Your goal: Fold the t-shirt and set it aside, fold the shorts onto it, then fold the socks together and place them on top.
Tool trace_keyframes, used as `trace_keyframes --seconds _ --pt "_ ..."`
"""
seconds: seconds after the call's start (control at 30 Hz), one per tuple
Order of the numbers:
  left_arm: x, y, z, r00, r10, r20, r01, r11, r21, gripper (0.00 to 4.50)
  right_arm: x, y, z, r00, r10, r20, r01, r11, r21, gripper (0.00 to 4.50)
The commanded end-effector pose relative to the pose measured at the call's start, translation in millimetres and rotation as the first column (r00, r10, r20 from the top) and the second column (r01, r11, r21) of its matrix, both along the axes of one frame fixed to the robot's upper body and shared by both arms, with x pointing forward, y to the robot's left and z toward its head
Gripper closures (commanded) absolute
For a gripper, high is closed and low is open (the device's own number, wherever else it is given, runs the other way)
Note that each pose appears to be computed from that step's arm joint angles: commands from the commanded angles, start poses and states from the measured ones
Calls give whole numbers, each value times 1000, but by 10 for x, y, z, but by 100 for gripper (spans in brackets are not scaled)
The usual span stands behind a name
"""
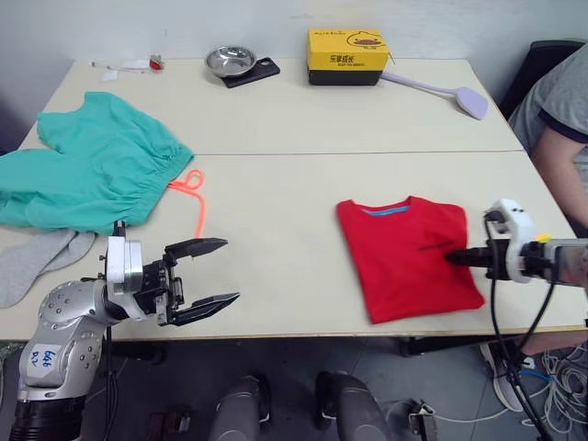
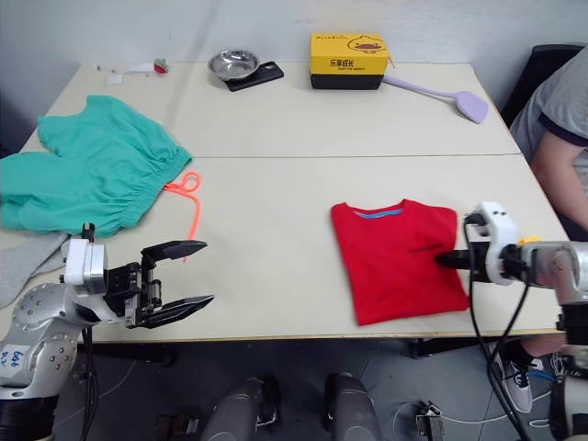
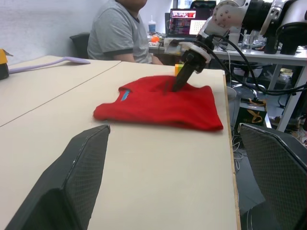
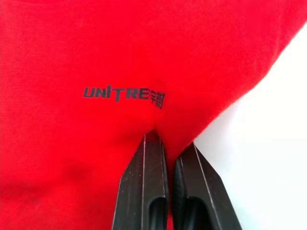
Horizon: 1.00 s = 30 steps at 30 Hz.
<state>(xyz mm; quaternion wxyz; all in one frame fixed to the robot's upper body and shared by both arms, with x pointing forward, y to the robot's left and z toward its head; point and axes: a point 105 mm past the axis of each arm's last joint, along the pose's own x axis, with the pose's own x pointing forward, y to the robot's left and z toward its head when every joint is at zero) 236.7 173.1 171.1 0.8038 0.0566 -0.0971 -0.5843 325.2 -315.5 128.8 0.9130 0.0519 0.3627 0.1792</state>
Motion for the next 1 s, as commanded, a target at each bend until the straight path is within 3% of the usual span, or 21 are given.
trace_keyframes --seconds 0.03,0.2,0.3,0.4,0.53,0.73,0.77,0.9,1.0 --pt "12 9 47 999 -20 38 20 1000 17 0 43 -362 101 999 -41 36 44 993 -113 445" --pt "37 52 74 998 -8 55 7 1000 28 0 11 -458 33 999 -42 -33 38 994 -103 445" --pt "53 127 72 998 26 64 -28 999 43 0 63 -424 11 999 -49 2 49 997 -63 445" --pt "56 193 66 998 40 50 -43 997 58 0 137 -502 67 994 -89 69 96 989 -110 379" --pt "52 285 9 998 61 -19 -59 996 72 0 56 -515 109 997 -51 63 59 991 -118 247" --pt "43 617 -52 983 177 -54 -171 980 105 0 -255 -515 490 976 179 122 -147 960 -237 40" --pt "39 717 -87 974 215 -65 -207 971 118 0 -321 -454 549 958 253 135 -214 944 -253 4" --pt "17 1146 -135 916 399 -42 -391 911 128 0 -456 -96 649 838 478 264 -401 867 -295 2" --pt "-87 1369 -205 876 480 -48 -469 870 155 0 -543 235 706 635 597 490 -482 802 -352 2"
